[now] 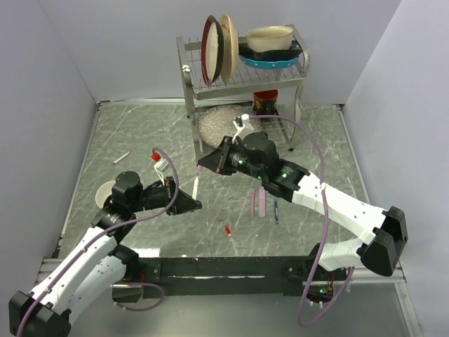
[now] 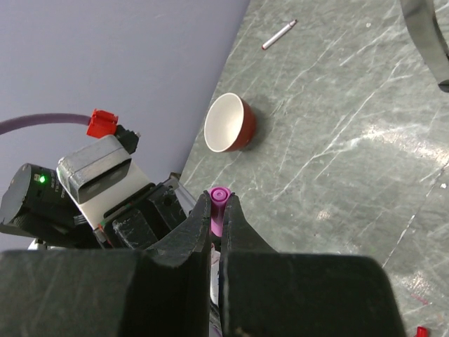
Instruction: Insert the pens into the pen caps
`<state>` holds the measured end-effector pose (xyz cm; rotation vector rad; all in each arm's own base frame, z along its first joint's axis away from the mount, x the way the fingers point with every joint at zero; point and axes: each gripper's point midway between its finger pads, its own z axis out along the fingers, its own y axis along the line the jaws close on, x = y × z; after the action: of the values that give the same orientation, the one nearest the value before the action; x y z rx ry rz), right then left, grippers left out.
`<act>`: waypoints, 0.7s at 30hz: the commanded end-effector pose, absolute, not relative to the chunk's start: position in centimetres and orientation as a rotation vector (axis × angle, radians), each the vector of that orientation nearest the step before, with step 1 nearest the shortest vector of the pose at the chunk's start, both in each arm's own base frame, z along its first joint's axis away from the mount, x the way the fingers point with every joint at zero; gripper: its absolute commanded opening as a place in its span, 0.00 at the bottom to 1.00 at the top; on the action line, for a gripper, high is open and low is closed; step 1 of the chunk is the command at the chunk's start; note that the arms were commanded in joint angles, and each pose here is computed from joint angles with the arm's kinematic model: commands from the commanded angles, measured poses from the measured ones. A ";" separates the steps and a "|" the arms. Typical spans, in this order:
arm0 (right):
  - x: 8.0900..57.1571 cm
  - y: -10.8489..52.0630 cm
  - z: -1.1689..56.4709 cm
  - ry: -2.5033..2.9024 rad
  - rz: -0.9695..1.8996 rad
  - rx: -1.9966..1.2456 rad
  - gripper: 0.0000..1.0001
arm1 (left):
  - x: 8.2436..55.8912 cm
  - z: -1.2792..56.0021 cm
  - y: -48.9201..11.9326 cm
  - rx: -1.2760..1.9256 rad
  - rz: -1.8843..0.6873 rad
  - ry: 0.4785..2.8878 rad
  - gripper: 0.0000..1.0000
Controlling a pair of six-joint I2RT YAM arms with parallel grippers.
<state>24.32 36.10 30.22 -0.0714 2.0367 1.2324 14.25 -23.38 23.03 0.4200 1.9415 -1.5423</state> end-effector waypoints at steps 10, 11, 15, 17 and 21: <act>23.4 36.0 32.3 1.972 1.221 -0.101 0.00 | 14.4 23.9 -23.5 0.435 -1.537 1.892 0.01; 23.2 36.1 32.1 1.977 1.221 -0.103 0.00 | 14.4 24.0 -23.4 0.435 -1.536 1.889 0.01; 22.6 36.4 31.5 1.987 1.233 -0.112 0.00 | 14.5 23.8 -23.5 0.433 -1.539 1.896 0.01; 22.2 36.6 31.3 1.990 1.237 -0.119 0.00 | 14.5 23.8 -23.5 0.432 -1.539 1.898 0.01; 21.7 36.6 31.1 1.994 1.235 -0.120 0.00 | 14.5 23.7 -23.5 0.427 -1.536 1.903 0.01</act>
<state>22.74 36.87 29.26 -0.1023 2.0554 1.2005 14.23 -23.38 22.95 0.4179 1.9462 -1.5426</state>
